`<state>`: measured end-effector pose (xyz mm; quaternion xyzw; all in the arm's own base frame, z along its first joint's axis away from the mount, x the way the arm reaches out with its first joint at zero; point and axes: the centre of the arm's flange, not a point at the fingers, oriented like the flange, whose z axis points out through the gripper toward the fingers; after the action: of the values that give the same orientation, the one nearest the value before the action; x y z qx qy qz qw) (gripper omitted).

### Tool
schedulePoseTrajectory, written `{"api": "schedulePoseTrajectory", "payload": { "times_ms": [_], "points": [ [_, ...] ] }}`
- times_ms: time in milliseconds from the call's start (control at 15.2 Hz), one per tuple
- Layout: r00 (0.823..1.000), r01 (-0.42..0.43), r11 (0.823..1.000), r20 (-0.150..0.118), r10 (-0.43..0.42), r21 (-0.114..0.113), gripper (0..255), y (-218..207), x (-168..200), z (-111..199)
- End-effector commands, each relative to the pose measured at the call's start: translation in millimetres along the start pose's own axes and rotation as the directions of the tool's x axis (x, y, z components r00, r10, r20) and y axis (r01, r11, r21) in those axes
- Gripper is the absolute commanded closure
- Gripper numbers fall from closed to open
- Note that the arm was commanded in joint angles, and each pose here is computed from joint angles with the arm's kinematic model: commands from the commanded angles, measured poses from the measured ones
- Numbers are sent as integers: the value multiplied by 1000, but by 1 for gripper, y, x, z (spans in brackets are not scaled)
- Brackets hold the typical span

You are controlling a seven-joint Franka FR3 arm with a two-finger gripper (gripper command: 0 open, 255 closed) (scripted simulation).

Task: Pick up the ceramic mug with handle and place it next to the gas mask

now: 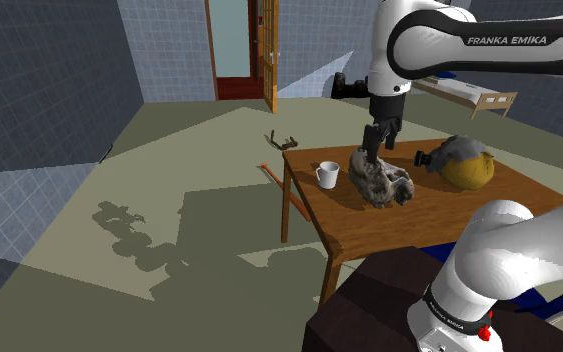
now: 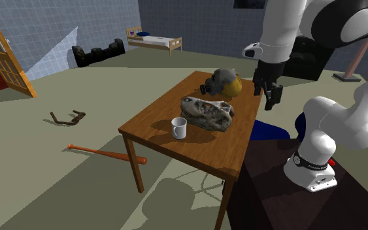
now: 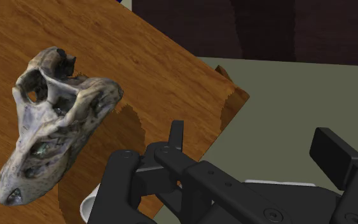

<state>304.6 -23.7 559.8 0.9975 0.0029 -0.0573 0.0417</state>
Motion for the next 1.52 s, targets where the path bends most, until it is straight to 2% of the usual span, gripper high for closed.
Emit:
{"api": "schedulePoseTrajectory", "payload": {
  "times_ms": [0, 1452],
  "points": [
    [1000, 0, 1000, 0, 0, 0, 0, 0, 0, 0],
    [992, 106, 991, -69, -101, 76, 0, 180, 181, 142]
  ]
}}
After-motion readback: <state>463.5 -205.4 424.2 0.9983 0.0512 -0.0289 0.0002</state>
